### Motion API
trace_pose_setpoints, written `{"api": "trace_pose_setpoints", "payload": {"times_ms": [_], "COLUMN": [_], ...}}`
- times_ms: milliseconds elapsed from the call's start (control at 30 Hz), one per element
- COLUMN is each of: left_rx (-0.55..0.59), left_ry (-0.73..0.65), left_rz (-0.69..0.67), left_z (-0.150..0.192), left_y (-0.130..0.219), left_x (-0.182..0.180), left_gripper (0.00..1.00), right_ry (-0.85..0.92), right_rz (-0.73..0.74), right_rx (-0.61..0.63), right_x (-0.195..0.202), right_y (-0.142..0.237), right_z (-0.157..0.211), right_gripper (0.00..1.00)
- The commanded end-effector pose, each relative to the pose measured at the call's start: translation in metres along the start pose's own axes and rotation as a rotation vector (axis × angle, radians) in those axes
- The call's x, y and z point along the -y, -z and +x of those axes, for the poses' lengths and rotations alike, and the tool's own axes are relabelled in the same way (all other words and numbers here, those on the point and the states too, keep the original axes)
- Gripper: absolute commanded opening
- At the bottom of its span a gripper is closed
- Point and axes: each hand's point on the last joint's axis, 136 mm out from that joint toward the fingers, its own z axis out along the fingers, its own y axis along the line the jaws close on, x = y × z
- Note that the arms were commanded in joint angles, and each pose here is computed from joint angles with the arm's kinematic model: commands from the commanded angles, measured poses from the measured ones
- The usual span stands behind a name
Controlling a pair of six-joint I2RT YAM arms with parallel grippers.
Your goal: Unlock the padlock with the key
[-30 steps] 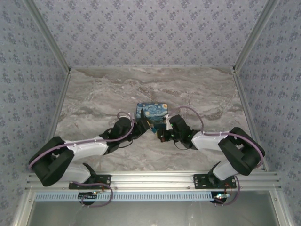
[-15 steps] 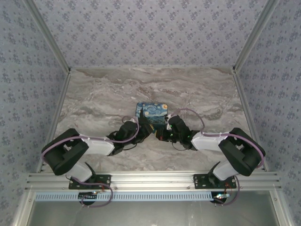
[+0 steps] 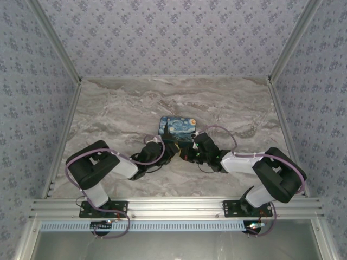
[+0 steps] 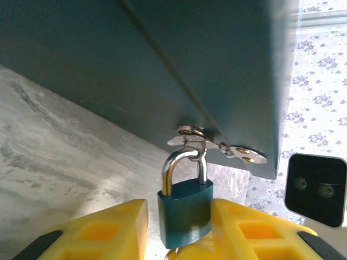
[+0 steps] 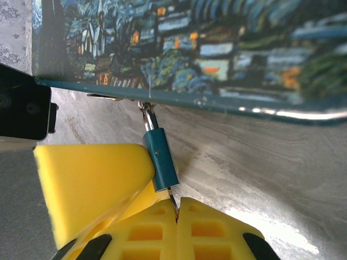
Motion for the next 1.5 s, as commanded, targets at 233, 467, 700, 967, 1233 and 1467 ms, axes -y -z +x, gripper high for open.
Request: {"api": "trace_pose_setpoints", "payload": {"times_ms": [233, 467, 700, 967, 1233, 1467], "left_rx": [-0.016, -0.015, -0.017, 0.001, 0.016, 0.026], "left_ry": [0.048, 0.068, 0.102, 0.116, 0.116, 0.11], "left_rz": [0.062, 0.046, 0.061, 0.068, 0.057, 0.054], "left_z": [0.006, 0.007, 0.007, 0.004, 0.001, -0.001], "left_y": [-0.007, -0.009, -0.012, -0.014, -0.012, -0.01], "left_x": [0.018, 0.013, 0.016, 0.018, 0.016, 0.018], "left_gripper": [0.37, 0.42, 0.41, 0.32, 0.17, 0.08], "right_ry": [-0.077, -0.081, -0.088, -0.095, -0.102, -0.09], "right_rz": [-0.063, -0.068, -0.059, -0.051, -0.046, -0.032], "right_rx": [0.064, 0.068, 0.063, 0.062, 0.067, 0.085], "right_x": [-0.011, -0.014, -0.011, -0.008, -0.005, 0.001], "right_y": [0.008, 0.011, 0.011, 0.01, 0.011, 0.017], "right_z": [-0.015, -0.019, -0.017, -0.016, -0.016, -0.018], "right_gripper": [0.0, 0.0, 0.0, 0.0, 0.0, 0.18]}}
